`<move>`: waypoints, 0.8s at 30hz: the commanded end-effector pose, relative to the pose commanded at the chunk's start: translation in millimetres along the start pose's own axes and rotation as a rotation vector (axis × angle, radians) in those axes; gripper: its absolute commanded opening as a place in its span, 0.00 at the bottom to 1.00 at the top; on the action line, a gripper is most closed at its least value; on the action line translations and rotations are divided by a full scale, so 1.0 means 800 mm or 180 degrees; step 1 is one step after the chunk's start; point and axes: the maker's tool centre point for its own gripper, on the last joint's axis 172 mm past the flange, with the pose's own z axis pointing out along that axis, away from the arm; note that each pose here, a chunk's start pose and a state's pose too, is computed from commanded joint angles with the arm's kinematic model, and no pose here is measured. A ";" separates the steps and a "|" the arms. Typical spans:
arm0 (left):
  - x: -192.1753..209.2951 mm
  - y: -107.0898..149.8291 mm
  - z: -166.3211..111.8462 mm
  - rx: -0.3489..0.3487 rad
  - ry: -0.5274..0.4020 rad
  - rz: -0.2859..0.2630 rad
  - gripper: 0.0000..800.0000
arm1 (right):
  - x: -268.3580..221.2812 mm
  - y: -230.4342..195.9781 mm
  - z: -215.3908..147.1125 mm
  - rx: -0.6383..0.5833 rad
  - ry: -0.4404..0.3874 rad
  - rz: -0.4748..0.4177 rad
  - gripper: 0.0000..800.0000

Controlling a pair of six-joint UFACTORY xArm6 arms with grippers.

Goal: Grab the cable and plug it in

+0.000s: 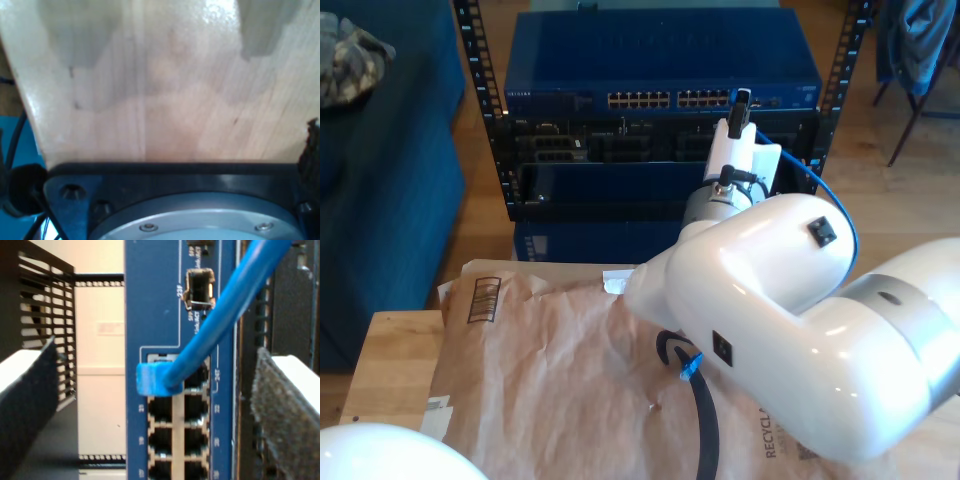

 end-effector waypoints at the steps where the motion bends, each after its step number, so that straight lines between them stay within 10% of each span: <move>1: 0.000 0.000 0.000 0.0000 0.0000 0.0000 1.00 | 0.003 -0.001 -0.004 -0.0044 -0.0019 -0.0012 0.76; 24: 0.000 0.000 0.000 0.0000 0.0000 0.0000 1.00 | 0.155 0.004 -0.033 -0.1214 -0.0463 -0.0530 0.99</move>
